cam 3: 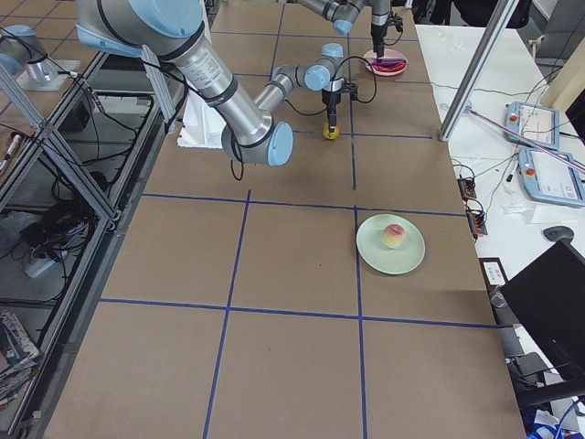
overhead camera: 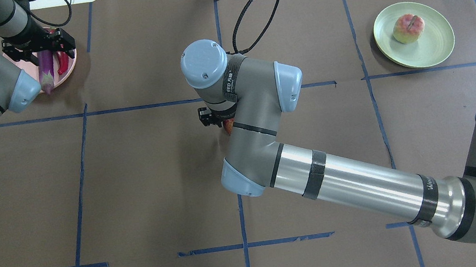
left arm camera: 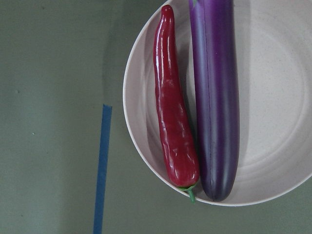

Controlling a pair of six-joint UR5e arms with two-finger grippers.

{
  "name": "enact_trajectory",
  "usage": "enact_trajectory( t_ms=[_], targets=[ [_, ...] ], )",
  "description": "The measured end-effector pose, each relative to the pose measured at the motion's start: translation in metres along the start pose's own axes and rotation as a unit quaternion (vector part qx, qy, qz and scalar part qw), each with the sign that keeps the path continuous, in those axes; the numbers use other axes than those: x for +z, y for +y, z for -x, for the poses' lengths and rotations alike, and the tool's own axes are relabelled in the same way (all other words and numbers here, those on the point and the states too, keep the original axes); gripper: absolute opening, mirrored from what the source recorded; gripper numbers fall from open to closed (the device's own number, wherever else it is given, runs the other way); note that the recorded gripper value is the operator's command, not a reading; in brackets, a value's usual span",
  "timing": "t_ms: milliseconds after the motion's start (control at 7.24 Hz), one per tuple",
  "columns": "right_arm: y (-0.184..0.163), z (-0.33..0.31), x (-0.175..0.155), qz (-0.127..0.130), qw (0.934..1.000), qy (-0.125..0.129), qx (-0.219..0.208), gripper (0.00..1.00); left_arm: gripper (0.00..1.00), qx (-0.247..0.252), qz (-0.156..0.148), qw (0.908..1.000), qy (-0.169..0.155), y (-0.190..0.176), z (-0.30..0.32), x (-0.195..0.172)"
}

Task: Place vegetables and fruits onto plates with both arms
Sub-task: 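Reach the right gripper to the pomegranate and grasp it, then carry the pomegranate with the right gripper onto the green plate beside the peach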

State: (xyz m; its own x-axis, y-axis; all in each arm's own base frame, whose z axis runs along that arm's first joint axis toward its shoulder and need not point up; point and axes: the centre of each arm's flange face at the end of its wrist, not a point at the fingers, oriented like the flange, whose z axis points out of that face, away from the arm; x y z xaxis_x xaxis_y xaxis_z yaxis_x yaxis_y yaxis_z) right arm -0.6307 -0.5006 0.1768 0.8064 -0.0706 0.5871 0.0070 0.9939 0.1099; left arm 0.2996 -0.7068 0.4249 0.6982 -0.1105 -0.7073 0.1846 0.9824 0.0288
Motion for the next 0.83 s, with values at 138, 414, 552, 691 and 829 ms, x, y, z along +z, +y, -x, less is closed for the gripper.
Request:
enact_trajectory(
  t_ms=[138,414,552,691,829],
  targets=[
    [-0.001,-0.001,-0.001,-0.001,1.0000,0.000,-0.008,0.01,1.00,0.000,0.000,1.0000,0.000,0.000,0.000,0.000],
    [-0.021,-0.019,-0.022,-0.005,0.9998,0.007,-0.018,0.01,1.00,0.000,0.001,1.0000,0.000,0.001,-0.001,0.001],
    [-0.048,-0.047,-0.044,-0.006,0.9994,0.012,-0.031,0.01,1.00,0.000,0.001,1.0000,0.001,0.001,-0.002,0.001],
    [-0.086,-0.095,-0.060,-0.002,0.9987,0.013,-0.050,0.01,1.00,0.000,0.001,1.0000,0.001,0.002,-0.004,0.000],
    [-0.128,-0.163,-0.073,0.002,0.9966,0.011,-0.082,0.01,1.00,-0.001,0.000,1.0000,0.002,0.002,-0.005,0.000]
  ],
)
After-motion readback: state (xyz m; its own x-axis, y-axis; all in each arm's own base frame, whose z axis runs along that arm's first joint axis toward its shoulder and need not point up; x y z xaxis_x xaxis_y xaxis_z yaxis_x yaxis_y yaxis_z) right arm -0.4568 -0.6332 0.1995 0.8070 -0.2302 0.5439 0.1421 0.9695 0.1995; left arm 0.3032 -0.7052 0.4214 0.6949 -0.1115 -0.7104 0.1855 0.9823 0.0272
